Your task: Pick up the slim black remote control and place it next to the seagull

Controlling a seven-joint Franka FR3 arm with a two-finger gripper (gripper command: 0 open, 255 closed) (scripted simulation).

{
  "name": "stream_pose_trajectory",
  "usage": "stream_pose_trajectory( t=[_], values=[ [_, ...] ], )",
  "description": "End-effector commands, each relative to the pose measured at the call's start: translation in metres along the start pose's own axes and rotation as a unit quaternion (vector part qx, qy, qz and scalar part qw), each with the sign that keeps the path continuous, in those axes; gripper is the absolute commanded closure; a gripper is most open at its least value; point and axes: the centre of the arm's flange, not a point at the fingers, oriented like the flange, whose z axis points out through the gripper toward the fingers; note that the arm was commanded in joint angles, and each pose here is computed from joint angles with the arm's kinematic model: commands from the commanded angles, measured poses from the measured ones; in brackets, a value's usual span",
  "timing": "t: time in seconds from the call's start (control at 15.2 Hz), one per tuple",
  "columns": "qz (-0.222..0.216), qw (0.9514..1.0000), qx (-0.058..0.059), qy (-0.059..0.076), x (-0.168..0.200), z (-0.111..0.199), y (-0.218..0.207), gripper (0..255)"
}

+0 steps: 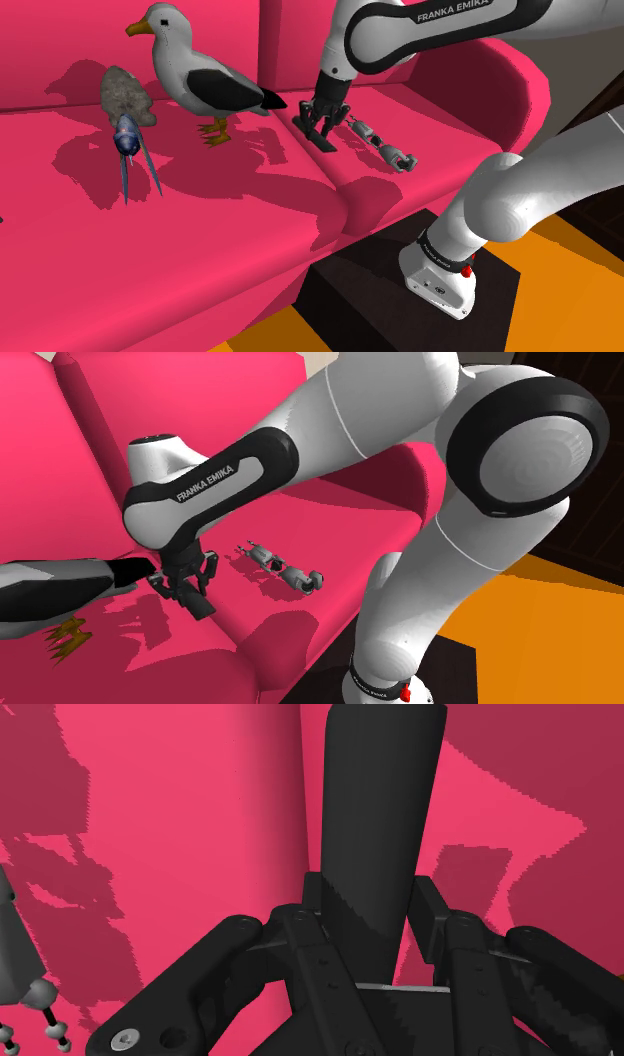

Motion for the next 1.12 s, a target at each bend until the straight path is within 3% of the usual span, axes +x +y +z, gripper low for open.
stream_pose_trajectory(
  t=[0.0,0.4,0.92,0.99,1.06],
  values=[
    [0.000,1.0000,0.000,0.000,0.001,0.011,0.001,255],
    [0.000,1.0000,0.000,0.000,0.001,0.045,0.004,255],
    [0.000,1.0000,0.000,0.000,0.001,0.045,0.004,255],
    [0.000,1.0000,0.000,0.000,0.001,0.045,0.004,0],
    [0.000,1.0000,0.000,0.000,0.001,0.045,0.004,0]
  ],
)
